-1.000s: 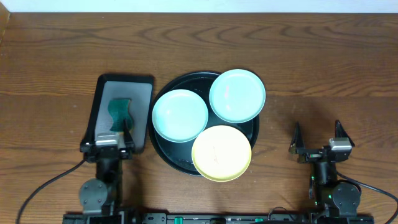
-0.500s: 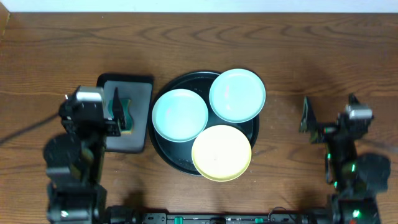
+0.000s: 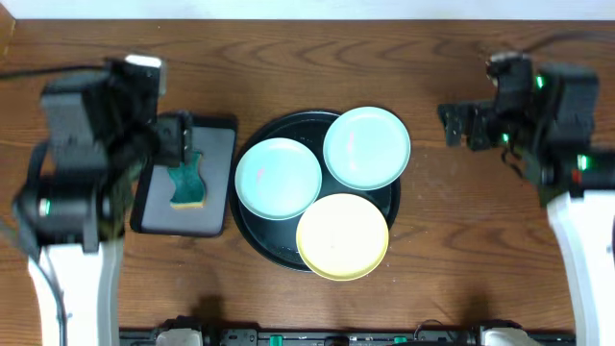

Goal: Clean dirty plates on tray and stack at the side
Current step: 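Move right gripper to the upper pale green plate and grasp its rim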

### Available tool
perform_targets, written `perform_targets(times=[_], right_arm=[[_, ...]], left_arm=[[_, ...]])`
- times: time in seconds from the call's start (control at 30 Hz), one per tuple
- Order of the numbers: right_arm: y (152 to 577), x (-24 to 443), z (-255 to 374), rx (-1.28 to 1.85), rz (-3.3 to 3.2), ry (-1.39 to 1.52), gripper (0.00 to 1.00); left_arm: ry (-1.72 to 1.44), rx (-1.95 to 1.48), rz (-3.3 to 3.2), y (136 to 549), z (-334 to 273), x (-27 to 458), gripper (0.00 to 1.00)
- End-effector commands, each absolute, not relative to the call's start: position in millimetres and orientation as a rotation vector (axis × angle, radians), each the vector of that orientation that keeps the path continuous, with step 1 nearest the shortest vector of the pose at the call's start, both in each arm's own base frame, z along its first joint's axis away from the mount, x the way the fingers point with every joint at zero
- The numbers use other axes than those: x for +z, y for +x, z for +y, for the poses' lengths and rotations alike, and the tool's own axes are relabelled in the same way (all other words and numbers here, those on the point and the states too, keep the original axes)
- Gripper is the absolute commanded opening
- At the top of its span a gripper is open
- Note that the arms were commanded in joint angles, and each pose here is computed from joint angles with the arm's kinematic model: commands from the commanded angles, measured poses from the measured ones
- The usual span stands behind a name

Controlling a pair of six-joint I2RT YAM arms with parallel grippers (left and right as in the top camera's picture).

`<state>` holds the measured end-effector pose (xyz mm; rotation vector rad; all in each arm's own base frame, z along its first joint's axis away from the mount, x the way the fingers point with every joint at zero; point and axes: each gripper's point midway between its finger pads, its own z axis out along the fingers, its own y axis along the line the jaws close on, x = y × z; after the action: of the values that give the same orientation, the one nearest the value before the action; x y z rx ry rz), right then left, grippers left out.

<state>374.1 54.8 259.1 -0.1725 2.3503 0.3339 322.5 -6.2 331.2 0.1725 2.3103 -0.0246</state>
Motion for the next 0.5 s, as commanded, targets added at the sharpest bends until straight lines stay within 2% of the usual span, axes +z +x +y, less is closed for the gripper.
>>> perform_targets(times=[0.0, 0.1, 0.2, 0.27, 0.47], right_arm=[[389.3, 253.4, 65.7, 0.402, 2.403, -0.207, 0.99], [399.9, 242.7, 74.5, 0.479, 2.413, -0.196, 0.99], [405.4, 240.7, 99.0, 0.686, 2.391, -0.208, 0.99], [409.8, 236.0, 114.9, 0.768, 2.378, -0.252, 0.89], [416.3, 197.6, 159.5, 0.774, 2.501, -0.177, 0.75]], left_arm=[[0.212, -0.170, 2.379, 338.7, -23.2, 311.7, 0.75], [0.208, -0.209, 2.462, 343.6, -25.9, 289.4, 0.75], [0.212, -0.259, 2.530, 346.4, -30.6, 270.9, 0.75], [0.169, -0.277, 2.565, 350.9, -30.2, 260.8, 0.75], [0.142, -0.294, 2.623, 358.5, -29.9, 241.9, 0.75]])
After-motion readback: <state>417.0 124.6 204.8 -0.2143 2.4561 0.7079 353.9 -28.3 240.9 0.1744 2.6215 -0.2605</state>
